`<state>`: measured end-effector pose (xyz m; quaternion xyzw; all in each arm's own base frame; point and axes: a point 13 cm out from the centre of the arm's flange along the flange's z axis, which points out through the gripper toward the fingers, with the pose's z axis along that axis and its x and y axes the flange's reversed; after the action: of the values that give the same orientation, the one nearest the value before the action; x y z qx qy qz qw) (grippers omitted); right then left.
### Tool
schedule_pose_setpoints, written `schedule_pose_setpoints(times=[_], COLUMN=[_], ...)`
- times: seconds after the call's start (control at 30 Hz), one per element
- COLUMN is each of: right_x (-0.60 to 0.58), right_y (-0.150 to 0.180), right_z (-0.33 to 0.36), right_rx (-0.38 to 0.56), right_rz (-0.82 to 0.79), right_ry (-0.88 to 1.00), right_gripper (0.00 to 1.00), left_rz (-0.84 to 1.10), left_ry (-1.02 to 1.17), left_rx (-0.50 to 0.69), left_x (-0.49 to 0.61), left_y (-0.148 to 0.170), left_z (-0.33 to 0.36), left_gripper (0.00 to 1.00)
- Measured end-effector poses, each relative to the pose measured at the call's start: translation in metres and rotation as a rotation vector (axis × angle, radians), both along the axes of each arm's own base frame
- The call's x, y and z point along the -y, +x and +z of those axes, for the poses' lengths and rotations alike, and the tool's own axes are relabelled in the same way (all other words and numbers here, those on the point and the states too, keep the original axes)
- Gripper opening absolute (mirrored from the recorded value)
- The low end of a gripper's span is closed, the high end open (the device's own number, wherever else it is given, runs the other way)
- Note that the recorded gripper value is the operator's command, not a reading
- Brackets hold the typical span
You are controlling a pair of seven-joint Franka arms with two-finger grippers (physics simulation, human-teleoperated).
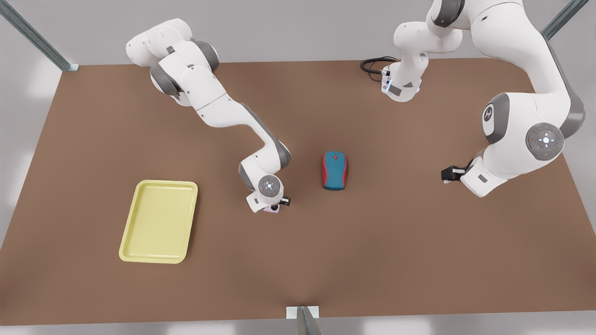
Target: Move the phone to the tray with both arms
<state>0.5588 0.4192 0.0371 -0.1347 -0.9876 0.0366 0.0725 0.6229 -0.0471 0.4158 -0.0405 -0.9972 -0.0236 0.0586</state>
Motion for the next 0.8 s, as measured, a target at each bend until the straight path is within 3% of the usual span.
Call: schedule_pose_setpoints(times=[0.13,0.27,0.4,0.5,0.6,0.8], right_x=[0.0021,0.0003,-0.0004,-0.0012,-0.0015,-0.0034], right_y=[0.0047,0.0049,0.0037,0.0048,0.0059,0.0080], right_z=[-0.0005,-0.0033,-0.0083,-0.0078,-0.0070,-0.0009], right_rx=[0.009,0.011,0.008,0.010,0.012,0.017], right_rz=[0.008,0.019,0.029,0.035,0.041,0.050], right_ry=[0.010,0.017,0.019,0.023,0.027,0.041], right_gripper=[1.00,0.89,0.88,0.82,0.69,0.68], left_rz=[0.000,-0.001,-0.001,-0.001,-0.001,-0.002], left_ry=[0.000,0.002,0.002,0.002,0.002,0.001], left_rx=[-0.001,-0.004,-0.005,-0.006,-0.005,-0.003], left_x=[-0.0005,-0.0007,-0.0011,-0.0012,-0.0012,-0.0004], left_y=[0.0005,0.0012,0.0016,0.0017,0.0027,0.0051], left_z=[-0.0012,-0.0038,-0.0045,-0.0051,-0.0054,-0.0060], left_gripper=[1.00,1.00,1.00,1.00,1.00,1.00])
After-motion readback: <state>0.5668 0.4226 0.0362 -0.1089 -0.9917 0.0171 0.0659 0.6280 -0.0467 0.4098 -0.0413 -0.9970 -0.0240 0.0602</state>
